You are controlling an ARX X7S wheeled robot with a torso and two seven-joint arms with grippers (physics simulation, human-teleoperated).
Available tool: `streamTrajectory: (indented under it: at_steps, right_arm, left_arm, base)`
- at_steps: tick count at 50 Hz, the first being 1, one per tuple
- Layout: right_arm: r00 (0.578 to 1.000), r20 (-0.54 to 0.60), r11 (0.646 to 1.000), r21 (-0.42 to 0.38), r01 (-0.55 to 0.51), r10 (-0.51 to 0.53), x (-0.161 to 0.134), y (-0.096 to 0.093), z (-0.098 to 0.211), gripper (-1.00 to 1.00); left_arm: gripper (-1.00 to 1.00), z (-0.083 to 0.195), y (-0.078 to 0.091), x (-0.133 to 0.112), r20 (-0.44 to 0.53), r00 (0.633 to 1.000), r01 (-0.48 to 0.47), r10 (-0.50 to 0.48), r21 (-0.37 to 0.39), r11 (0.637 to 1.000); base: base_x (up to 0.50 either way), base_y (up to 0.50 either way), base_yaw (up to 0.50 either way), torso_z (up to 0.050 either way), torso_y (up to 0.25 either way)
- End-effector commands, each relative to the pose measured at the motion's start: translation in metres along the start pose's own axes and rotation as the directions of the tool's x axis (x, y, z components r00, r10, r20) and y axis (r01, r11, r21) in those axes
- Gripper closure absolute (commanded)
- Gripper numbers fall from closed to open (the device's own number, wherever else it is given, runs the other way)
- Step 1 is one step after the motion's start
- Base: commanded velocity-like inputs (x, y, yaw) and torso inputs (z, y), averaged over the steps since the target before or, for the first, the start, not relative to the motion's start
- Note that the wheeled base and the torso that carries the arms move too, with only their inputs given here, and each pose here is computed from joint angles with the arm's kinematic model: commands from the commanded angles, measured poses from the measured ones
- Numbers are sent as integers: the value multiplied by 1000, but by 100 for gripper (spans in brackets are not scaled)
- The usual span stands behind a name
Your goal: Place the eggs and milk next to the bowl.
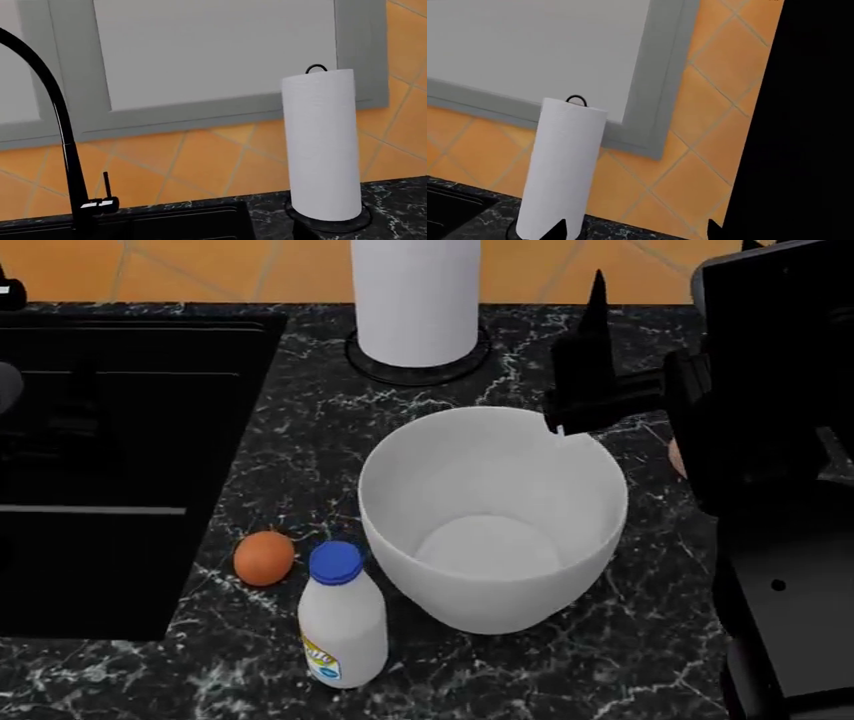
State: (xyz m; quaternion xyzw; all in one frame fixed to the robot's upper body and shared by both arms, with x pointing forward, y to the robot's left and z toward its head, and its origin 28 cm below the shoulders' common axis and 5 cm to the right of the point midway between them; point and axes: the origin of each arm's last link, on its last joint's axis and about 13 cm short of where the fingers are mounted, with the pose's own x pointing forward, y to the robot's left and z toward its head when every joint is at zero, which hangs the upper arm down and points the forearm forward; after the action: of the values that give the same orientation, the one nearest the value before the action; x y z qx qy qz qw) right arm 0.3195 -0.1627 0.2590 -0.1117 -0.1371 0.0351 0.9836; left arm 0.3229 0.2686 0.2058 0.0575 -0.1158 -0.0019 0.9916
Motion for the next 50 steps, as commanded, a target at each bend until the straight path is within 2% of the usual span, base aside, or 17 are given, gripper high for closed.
streamTrajectory:
  at_steps: [1, 32, 43, 50]
  right_arm:
    - [1000, 2, 1000, 16, 5, -5, 2, -1, 1, -100]
    - [1000, -2, 1000, -2, 5, -5, 3, -1, 2, -100]
    - [1000, -11, 1000, -14, 3, -3, 3, -1, 6, -100]
    - [997, -70, 999, -52, -14, 10, -2, -8, 18, -100]
  left_arm:
    - [-100, 2, 2, 2, 5, 1000, 20, -20, -20, 1000]
    - [-100, 3, 2, 3, 9, 1000, 27, -27, -19, 999]
    - [-100, 3, 2, 0, 3, 1000, 28, -28, -23, 999]
    - [-100, -1, 2, 2, -1, 999, 36, -36, -23, 999]
  base:
    - [352, -5, 0, 0, 0]
    - [355, -5, 0, 0, 1]
    - [0, 0, 0, 0, 1]
    - [0, 0, 0, 0, 0]
